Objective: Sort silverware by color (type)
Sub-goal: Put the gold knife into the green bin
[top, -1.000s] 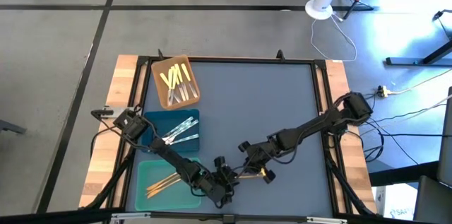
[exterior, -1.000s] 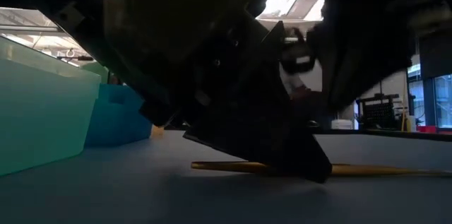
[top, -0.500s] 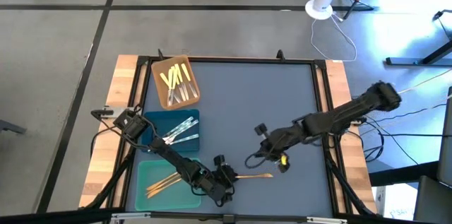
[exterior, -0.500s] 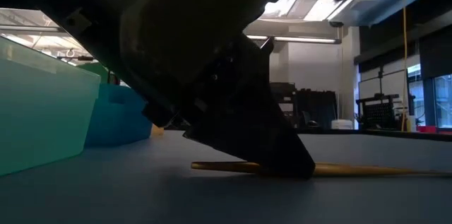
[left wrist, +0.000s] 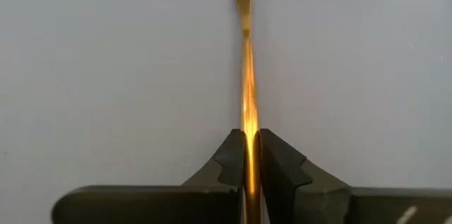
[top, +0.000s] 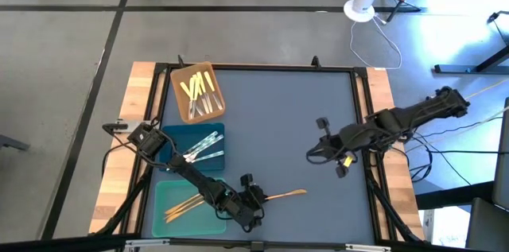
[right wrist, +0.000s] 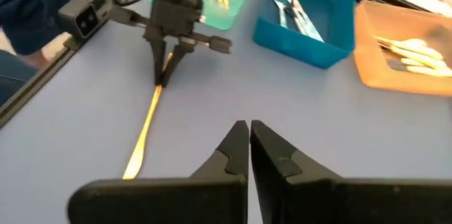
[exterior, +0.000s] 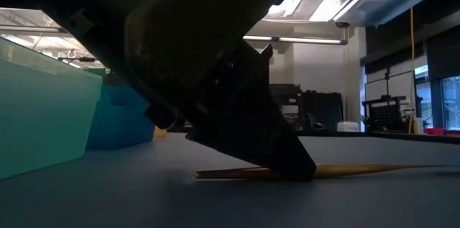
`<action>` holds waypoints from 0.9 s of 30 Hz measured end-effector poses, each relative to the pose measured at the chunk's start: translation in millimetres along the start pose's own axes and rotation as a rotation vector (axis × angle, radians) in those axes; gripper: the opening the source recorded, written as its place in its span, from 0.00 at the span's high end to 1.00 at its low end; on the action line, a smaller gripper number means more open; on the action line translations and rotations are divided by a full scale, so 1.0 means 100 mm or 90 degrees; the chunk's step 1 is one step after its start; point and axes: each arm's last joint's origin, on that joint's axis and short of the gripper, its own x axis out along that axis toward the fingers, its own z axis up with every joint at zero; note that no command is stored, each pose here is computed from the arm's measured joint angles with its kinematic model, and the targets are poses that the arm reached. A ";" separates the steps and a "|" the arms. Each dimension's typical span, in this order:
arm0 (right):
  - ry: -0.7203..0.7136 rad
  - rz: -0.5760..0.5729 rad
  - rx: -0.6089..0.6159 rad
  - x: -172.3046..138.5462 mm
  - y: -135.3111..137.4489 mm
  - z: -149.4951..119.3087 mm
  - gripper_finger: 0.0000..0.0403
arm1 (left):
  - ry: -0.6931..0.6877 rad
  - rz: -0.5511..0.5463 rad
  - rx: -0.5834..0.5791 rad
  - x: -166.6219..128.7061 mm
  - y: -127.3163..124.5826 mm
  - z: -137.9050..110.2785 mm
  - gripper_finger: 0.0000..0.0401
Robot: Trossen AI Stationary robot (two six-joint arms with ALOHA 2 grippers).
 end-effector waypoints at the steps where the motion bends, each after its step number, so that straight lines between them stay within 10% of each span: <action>1: -0.001 -0.005 0.003 -0.04 -0.01 -0.01 0.99 | -0.001 0.000 -0.001 0.00 0.00 0.00 0.95; 27: -0.003 -0.008 0.014 -0.10 -0.01 -0.03 0.99 | -0.044 0.001 -0.025 -0.12 -0.01 0.17 0.95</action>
